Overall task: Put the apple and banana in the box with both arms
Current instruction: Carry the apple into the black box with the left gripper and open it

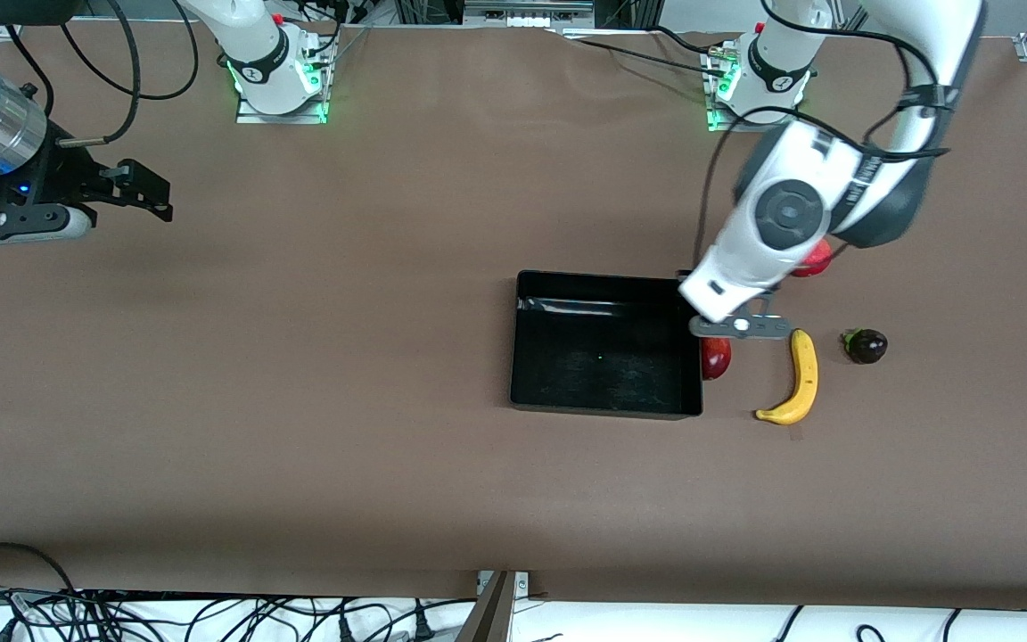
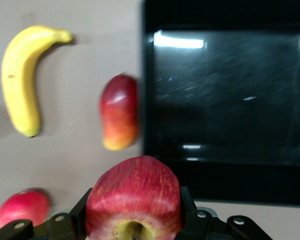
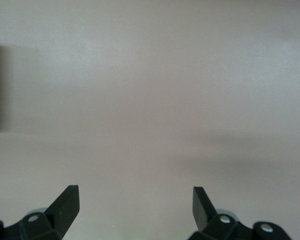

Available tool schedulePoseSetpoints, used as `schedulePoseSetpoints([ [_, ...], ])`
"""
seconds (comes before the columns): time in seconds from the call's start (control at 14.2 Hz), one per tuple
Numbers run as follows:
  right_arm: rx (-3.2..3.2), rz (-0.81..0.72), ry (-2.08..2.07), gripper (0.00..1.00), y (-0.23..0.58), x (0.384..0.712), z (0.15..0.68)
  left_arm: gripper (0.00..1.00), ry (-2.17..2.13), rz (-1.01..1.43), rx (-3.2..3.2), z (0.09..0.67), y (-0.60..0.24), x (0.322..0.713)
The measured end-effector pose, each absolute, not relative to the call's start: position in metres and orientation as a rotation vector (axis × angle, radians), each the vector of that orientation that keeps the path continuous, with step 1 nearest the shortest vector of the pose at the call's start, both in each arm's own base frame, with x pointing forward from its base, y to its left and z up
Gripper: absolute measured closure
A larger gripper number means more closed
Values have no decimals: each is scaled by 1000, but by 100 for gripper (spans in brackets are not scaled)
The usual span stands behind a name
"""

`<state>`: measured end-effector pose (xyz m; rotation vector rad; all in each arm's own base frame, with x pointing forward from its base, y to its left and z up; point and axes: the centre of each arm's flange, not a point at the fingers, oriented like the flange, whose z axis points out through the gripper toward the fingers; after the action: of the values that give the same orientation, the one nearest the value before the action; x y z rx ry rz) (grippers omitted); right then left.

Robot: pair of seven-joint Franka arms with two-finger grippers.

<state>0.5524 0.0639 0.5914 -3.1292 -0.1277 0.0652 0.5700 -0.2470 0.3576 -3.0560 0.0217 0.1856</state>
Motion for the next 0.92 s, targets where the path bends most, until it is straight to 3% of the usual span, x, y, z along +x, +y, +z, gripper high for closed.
schedulePoseSetpoints([
  [0.49,-3132,38,-103,0,58,556,595,30,-47,288,-3107,234,-290,581],
  [0.92,-3132,33,-87,0,54,557,595,30,-77,360,-3088,201,-296,573],
])
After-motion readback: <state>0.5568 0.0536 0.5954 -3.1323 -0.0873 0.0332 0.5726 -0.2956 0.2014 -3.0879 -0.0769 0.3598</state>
